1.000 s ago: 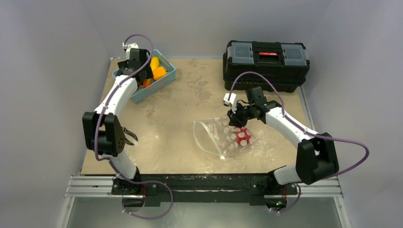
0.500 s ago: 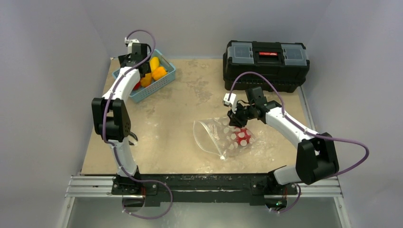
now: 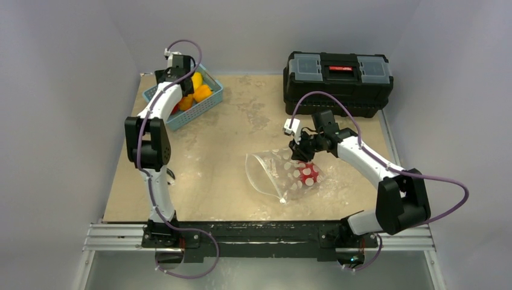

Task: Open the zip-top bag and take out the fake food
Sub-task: Place the fake vegetable in the bin.

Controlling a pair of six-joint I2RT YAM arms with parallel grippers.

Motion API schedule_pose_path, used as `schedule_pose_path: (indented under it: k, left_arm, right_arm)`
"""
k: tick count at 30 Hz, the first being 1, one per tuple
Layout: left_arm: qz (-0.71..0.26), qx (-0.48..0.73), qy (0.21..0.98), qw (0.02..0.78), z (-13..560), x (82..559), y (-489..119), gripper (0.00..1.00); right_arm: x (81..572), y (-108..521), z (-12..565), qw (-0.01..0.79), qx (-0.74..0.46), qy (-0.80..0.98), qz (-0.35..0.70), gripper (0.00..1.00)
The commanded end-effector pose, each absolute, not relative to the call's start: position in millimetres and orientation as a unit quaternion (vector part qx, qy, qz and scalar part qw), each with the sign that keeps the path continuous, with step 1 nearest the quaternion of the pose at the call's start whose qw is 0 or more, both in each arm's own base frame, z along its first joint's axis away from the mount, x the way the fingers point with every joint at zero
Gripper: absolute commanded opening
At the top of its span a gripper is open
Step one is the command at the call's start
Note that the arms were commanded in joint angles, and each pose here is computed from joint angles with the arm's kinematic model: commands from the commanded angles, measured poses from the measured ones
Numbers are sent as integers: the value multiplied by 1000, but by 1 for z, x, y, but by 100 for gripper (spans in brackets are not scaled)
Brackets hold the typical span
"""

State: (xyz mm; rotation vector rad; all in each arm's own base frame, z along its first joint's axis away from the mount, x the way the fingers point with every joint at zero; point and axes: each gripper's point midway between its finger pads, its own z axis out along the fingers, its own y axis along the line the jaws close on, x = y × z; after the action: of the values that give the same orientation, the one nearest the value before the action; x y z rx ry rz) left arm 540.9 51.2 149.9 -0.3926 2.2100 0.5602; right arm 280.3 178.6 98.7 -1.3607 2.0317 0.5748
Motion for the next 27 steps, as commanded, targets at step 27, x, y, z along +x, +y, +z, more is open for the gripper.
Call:
schedule_pose_path:
  k: [27]
  left_arm:
    - [-58,-130,874,464,235,484,-31,100]
  right_arm:
    - [275,176,124,348,-545,732,214,25]
